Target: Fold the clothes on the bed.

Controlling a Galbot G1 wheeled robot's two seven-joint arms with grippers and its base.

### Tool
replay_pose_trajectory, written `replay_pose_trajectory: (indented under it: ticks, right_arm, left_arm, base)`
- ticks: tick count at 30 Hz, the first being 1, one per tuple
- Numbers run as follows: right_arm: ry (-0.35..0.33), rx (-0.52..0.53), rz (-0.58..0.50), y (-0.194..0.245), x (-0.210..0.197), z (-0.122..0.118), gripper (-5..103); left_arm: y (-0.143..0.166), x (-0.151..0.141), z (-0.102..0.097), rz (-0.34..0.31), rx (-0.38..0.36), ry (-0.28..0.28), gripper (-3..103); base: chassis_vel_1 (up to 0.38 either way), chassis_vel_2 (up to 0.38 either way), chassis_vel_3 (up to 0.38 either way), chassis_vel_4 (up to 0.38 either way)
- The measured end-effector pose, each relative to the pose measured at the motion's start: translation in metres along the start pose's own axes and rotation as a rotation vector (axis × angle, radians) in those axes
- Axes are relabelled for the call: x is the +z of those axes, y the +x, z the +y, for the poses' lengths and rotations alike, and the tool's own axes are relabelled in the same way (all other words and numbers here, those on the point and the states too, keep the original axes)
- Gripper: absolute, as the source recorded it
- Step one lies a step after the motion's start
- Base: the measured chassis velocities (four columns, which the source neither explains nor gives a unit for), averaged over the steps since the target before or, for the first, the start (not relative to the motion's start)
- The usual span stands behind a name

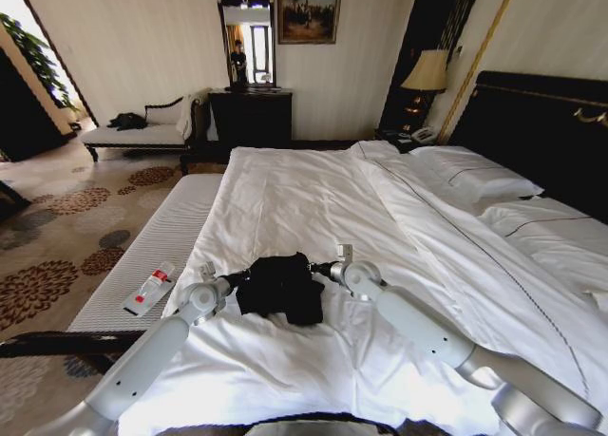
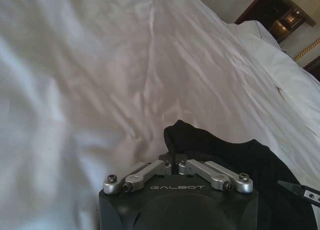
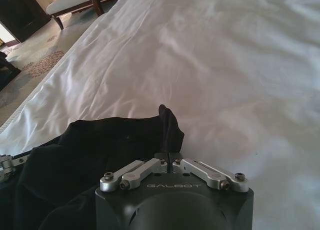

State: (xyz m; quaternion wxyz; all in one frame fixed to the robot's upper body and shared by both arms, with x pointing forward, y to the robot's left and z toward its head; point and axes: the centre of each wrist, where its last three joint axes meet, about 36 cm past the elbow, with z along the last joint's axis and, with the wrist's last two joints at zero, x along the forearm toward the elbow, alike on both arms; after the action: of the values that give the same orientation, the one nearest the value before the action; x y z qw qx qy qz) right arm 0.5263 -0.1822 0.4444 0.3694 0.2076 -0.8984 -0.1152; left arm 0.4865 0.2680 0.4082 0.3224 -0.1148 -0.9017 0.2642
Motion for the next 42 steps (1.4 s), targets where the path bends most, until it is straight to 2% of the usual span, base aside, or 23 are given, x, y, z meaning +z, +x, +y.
replay_pose_trajectory:
  ticks: [9, 14, 17, 18, 20, 21, 25, 29, 31, 32, 33, 37, 38, 42]
  right_arm:
    - [-0.013, -0.005, -0.002, 0.002, 0.003, 0.003, 0]
    - [-0.036, 0.009, -0.057, 0.018, -0.013, 0.002, 0]
    - [-0.045, 0.023, -0.143, 0.052, -0.044, -0.002, 0]
    - [-0.045, 0.023, -0.143, 0.052, -0.044, -0.002, 0]
    - [-0.042, 0.019, -0.201, 0.08, -0.073, -0.002, 0]
    - [-0.042, 0.019, -0.201, 0.08, -0.073, -0.002, 0]
    - [-0.005, 0.004, -0.314, 0.138, -0.142, 0.007, 0]
    - [0.01, 0.005, -0.359, 0.16, -0.166, 0.01, 0]
    - [0.019, 0.014, -0.443, 0.219, -0.215, 0.013, 0]
    - [0.02, 0.016, -0.461, 0.23, -0.225, 0.013, 0]
    - [0.02, 0.016, -0.461, 0.23, -0.225, 0.013, 0]
    - [0.019, 0.019, -0.529, 0.273, -0.26, 0.015, 0]
    - [0.019, 0.019, -0.529, 0.273, -0.26, 0.015, 0]
    - [0.025, 0.024, -0.578, 0.305, -0.276, 0.016, 0]
  left_arm:
    - [0.003, -0.002, 0.0, -0.007, 0.001, -0.002, 1]
    - [0.016, -0.019, -0.013, -0.051, 0.023, -0.018, 1]
    - [0.037, -0.053, -0.044, -0.114, 0.089, -0.048, 1]
    - [0.037, -0.053, -0.044, -0.114, 0.089, -0.048, 1]
    - [0.052, -0.078, -0.072, -0.155, 0.146, -0.059, 1]
    - [0.052, -0.078, -0.072, -0.155, 0.146, -0.059, 1]
    - [0.078, -0.128, -0.118, -0.222, 0.24, -0.097, 1]
    - [0.088, -0.149, -0.132, -0.248, 0.264, -0.121, 1]
    - [0.128, -0.213, -0.167, -0.332, 0.319, -0.191, 1]
    - [0.134, -0.223, -0.174, -0.344, 0.331, -0.196, 1]
    - [0.134, -0.223, -0.174, -0.344, 0.331, -0.196, 1]
    - [0.16, -0.261, -0.21, -0.394, 0.395, -0.221, 1]
    - [0.16, -0.261, -0.21, -0.394, 0.395, -0.221, 1]
    - [0.182, -0.288, -0.242, -0.423, 0.45, -0.241, 1]
  base:
    - [0.0, 0.0, 0.0, 0.0]
    - [0.0, 0.0, 0.0, 0.0]
    - [0.0, 0.0, 0.0, 0.0]
    - [0.0, 0.0, 0.0, 0.0]
    - [0.0, 0.0, 0.0, 0.0]
    - [0.0, 0.0, 0.0, 0.0]
    - [0.0, 0.0, 0.0, 0.0]
    - [0.0, 0.0, 0.0, 0.0]
    - [0.0, 0.0, 0.0, 0.0]
    - [0.0, 0.0, 0.0, 0.0]
    - [0.0, 0.0, 0.0, 0.0]
    - [0.0, 0.0, 0.0, 0.0]
    - [0.0, 0.0, 0.0, 0.0]
    - [0.0, 0.0, 0.0, 0.0]
